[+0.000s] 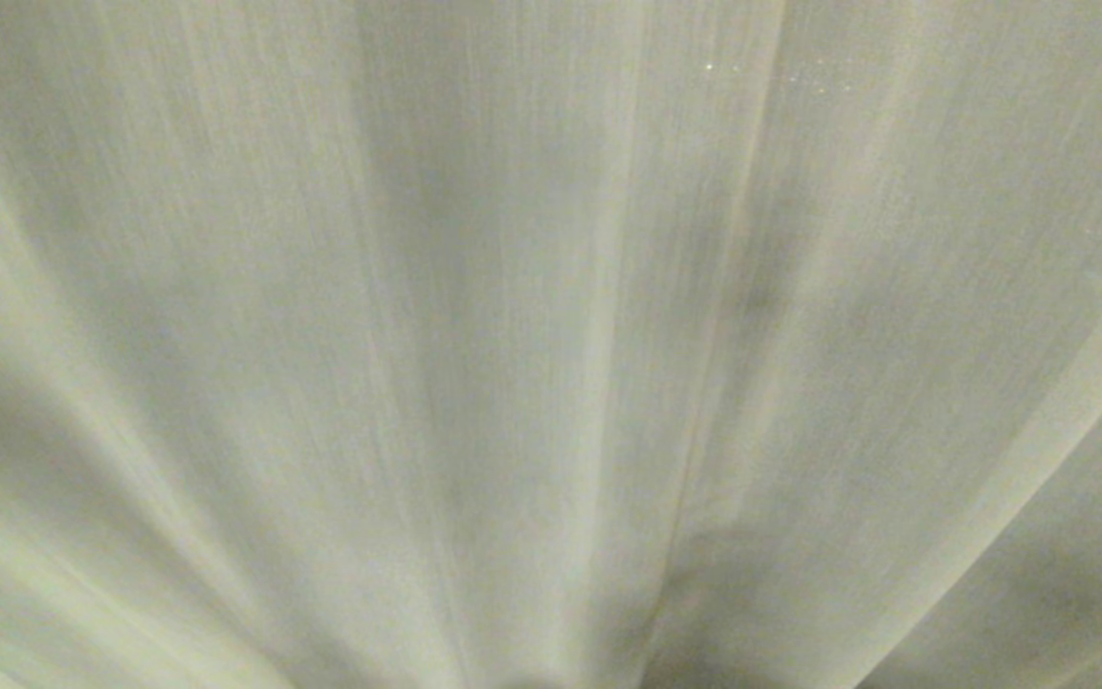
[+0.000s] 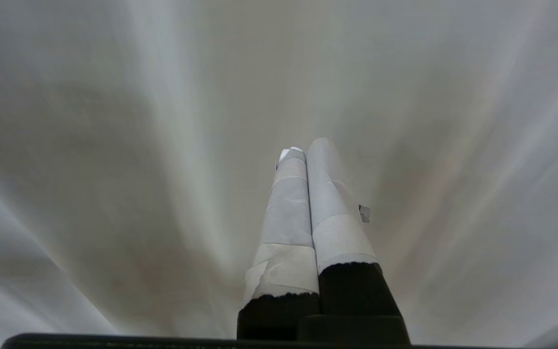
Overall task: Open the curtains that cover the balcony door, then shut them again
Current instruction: Close the outer curtains on both sides
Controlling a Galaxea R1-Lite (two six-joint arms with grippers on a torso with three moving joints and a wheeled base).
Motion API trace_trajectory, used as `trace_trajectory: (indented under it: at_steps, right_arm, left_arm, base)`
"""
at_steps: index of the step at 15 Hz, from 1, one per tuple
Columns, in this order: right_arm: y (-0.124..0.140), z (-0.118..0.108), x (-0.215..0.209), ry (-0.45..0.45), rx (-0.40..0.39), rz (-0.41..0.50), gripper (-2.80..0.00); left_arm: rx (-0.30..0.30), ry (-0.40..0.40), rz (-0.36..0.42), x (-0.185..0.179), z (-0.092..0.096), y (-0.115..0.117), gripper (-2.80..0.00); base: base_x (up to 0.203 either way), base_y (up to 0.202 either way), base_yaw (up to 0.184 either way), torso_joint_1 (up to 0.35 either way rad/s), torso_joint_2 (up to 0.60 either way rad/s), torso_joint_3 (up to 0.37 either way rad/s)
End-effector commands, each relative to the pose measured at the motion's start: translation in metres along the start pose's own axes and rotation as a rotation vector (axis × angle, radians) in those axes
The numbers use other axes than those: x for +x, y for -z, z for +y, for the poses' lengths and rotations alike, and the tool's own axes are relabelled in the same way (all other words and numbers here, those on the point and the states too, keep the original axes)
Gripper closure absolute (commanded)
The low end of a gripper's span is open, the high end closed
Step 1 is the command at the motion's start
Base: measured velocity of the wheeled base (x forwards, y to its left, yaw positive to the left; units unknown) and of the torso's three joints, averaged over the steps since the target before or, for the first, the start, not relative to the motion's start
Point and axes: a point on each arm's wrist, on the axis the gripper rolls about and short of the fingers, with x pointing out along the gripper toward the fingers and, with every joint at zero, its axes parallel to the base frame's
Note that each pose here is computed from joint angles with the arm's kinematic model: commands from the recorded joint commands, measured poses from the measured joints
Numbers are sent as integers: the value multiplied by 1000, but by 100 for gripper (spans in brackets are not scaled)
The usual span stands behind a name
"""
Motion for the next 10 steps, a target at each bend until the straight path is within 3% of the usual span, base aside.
trace_trajectory:
  at_steps: [1,5,10]
  right_arm:
    - [0,0,0,-1,0,0,0]
    - [0,0,0,-1,0,0,0]
    - [0,0,0,-1,0,0,0]
  left_arm:
    - [8,17,-27,-7,-10,-13,0]
    - [-34,75,-45,-29,-44,-29,0]
    - [-66,238,-75,-71,-112,-54,0]
  base:
    - [0,0,0,0,0,0]
    - [0,0,0,0,0,0]
    - [0,0,0,0,0,0]
